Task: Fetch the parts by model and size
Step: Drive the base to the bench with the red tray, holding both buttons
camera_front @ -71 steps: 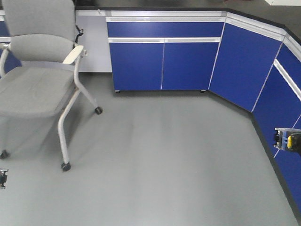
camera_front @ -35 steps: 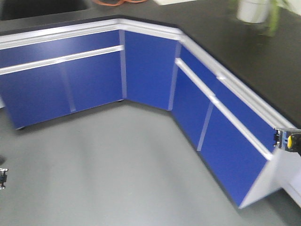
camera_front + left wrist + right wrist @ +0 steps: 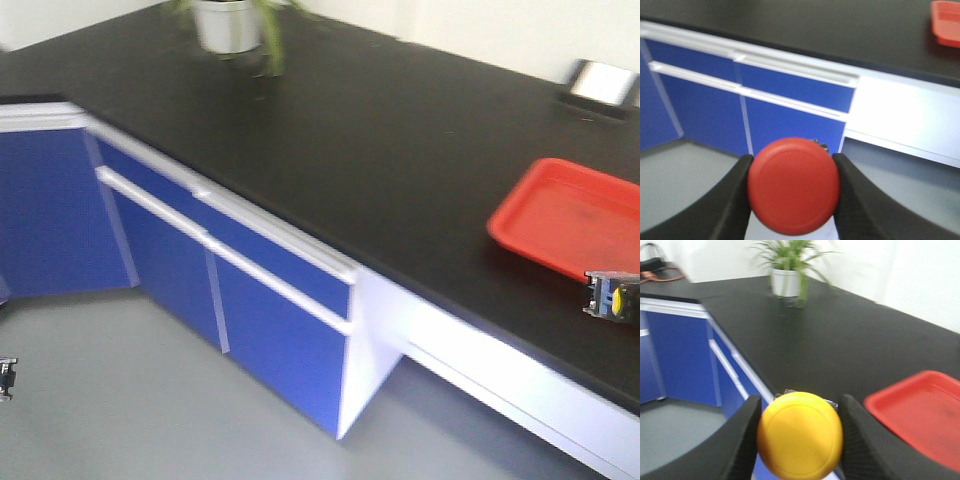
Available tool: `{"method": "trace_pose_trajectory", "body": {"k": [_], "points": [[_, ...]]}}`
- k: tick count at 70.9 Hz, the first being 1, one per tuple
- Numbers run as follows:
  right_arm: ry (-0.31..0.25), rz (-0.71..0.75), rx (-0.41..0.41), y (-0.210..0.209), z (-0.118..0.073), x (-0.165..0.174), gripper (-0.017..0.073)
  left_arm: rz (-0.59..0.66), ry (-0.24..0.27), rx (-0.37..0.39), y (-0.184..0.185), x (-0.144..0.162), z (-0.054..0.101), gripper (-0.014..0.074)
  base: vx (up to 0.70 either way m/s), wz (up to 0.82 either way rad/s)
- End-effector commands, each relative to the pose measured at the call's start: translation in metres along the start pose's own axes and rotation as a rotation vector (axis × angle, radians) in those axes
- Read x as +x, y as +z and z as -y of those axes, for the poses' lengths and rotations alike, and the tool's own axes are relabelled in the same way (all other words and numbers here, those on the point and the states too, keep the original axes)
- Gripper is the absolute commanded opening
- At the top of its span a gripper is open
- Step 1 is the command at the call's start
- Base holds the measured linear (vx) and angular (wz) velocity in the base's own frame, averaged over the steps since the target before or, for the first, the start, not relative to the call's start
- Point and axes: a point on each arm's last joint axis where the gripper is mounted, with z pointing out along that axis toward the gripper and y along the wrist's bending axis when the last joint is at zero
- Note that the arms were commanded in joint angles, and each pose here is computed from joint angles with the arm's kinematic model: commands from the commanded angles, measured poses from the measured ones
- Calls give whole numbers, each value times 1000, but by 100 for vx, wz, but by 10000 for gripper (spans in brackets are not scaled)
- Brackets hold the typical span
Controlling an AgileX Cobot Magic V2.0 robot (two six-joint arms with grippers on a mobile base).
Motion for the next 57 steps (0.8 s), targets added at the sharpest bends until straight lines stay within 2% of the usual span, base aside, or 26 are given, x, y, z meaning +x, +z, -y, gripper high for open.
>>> {"method": "trace_pose_trajectory", "body": {"k": [1, 38, 57], "points": [[-26, 99, -5, -2, 0, -15, -2, 85, -9, 8, -2, -14, 1, -7, 22, -86], [-26, 99, -5, -2, 0, -15, -2, 85, -9, 8, -2, -14, 1, -7, 21, -80], [-26, 99, -5, -2, 0, -15, -2, 85, -9, 8, -2, -14, 1, -7, 16, -61]]}}
